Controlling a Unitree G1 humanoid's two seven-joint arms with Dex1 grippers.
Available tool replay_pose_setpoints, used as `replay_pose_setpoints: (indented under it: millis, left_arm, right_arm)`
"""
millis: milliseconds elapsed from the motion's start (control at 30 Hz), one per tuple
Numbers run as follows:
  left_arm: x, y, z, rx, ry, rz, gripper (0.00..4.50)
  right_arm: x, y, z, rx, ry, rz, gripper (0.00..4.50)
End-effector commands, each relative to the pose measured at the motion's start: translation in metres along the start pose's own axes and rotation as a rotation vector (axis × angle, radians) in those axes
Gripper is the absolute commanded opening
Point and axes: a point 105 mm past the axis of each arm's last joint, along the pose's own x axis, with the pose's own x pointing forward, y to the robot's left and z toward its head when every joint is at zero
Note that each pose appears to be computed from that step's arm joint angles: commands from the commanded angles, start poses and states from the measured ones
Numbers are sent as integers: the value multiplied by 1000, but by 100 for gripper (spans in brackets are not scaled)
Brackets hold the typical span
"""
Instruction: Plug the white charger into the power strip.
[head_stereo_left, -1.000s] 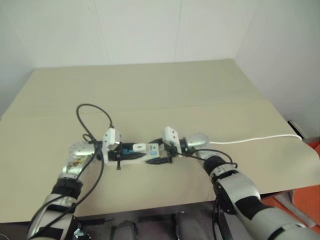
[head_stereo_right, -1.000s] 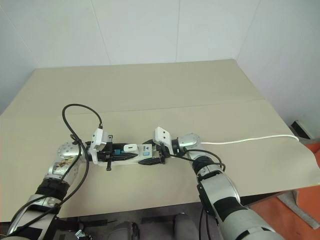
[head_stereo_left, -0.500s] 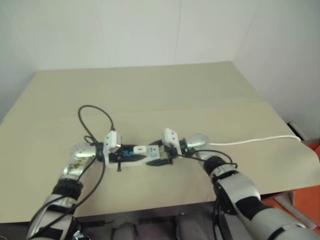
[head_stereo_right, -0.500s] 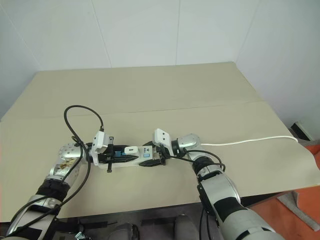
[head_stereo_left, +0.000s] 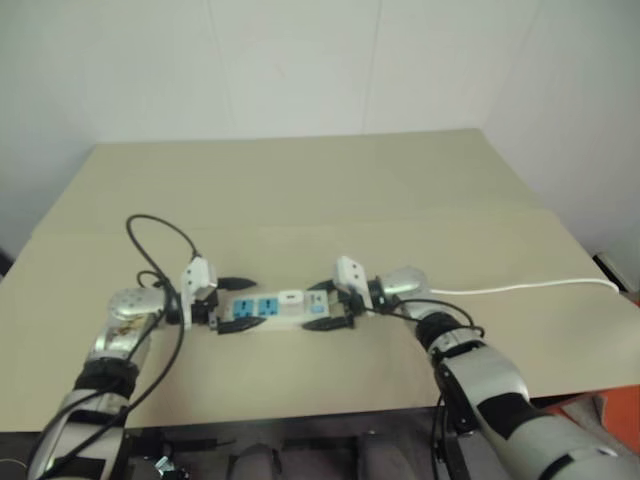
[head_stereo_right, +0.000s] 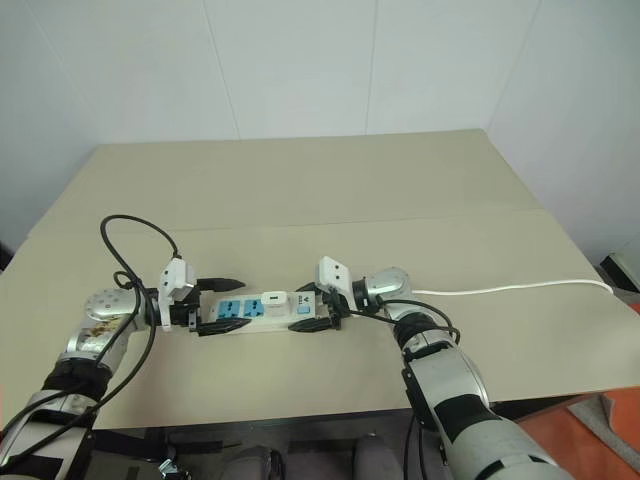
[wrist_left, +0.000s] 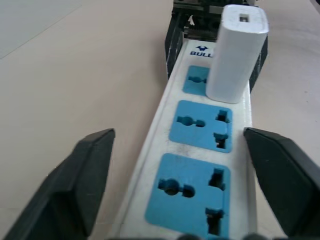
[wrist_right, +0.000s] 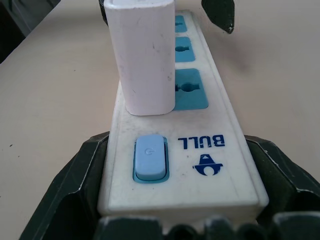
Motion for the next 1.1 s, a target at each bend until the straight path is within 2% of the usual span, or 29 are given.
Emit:
replay_pose_setpoints:
  millis: [33,200,300,400,533,733,1100]
  left_arm:
    - [4,-8,-13,-51,45,-26,446]
    - [-10,-1,29,3,-12,-60,446]
    - [-21,3,54,37,-45,-58,450]
    - [-33,11,78,48,-95,-11,450]
    - [-49,15,98,93,-102,17,450]
    - [-69,13,109,123,-44,41,450]
    - [-94,7,106,120,31,150,450]
  right_arm:
    - [2,5,4,-26,2,59,344]
    - [3,5,5,-25,-2,61,344]
    - [3,5,6,-12,-13,62,442]
    - [3,4,7,-12,-21,57,447]
    - [-2,-1,8,-44,-22,12,447]
    - [-32,-13,21,-90,-64,-64,447]
    - [-96,-24,62,-161,-137,-228,447]
